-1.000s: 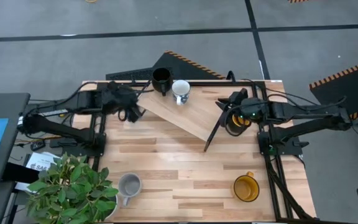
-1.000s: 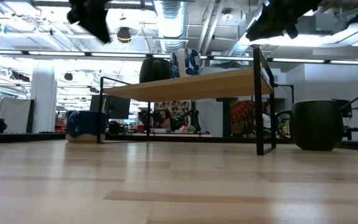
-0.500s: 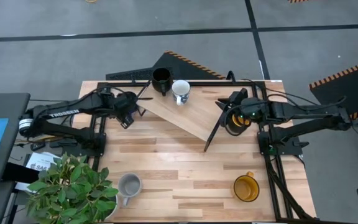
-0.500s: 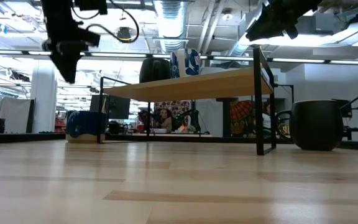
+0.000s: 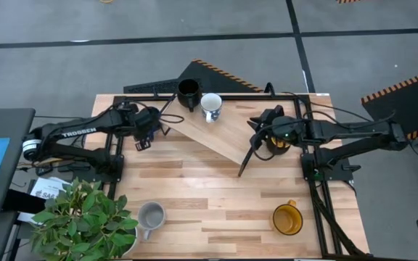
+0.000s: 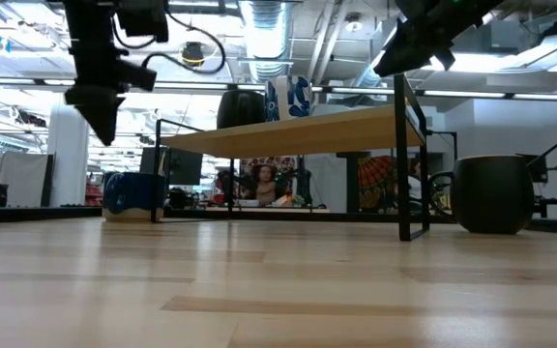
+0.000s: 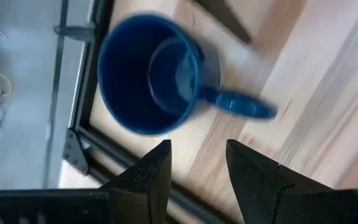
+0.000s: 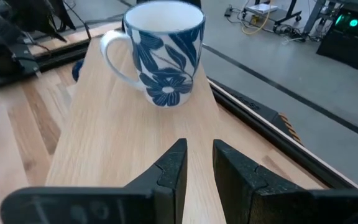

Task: Place coffee mugs
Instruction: Put the blue mug on the shelf

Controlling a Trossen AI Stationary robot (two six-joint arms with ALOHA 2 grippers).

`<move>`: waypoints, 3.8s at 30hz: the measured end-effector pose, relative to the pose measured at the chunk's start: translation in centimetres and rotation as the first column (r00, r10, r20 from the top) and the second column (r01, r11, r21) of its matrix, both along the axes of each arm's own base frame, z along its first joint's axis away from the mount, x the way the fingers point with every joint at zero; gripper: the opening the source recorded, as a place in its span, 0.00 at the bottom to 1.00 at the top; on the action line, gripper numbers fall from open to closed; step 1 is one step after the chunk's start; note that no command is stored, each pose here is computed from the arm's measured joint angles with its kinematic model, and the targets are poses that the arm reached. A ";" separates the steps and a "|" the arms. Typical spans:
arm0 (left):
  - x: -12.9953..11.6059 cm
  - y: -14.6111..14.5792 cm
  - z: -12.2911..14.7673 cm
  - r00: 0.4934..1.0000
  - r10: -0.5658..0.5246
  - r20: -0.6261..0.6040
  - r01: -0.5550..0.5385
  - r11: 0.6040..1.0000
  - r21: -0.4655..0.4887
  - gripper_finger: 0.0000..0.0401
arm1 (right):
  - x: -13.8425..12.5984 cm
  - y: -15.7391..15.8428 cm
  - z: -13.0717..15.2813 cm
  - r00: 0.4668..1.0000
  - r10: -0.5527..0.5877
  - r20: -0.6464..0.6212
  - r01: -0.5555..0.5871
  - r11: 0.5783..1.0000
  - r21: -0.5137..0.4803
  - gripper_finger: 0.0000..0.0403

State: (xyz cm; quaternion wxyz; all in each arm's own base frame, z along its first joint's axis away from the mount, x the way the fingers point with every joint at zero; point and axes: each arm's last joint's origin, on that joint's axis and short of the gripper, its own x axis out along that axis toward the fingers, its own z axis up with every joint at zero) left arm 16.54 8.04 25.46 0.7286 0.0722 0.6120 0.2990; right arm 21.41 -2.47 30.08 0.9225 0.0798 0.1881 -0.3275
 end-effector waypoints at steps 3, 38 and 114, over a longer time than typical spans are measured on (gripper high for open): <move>0.0 0.4 -0.7 0.994 -0.029 -0.108 0.027 0.999 -0.016 0.35 | 0.0 0.0 0.0 1.000 0.000 0.004 0.000 1.000 0.000 0.26; 2.8 4.9 -6.3 0.900 -0.220 -0.376 0.164 0.971 -0.176 0.12 | 0.0 0.0 0.2 1.000 -0.001 0.019 0.001 1.000 0.000 0.26; 12.4 0.1 8.8 0.931 -0.337 -0.141 0.312 0.934 -0.172 0.01 | 0.1 0.0 0.4 0.999 0.003 0.036 -0.003 1.000 -0.007 0.26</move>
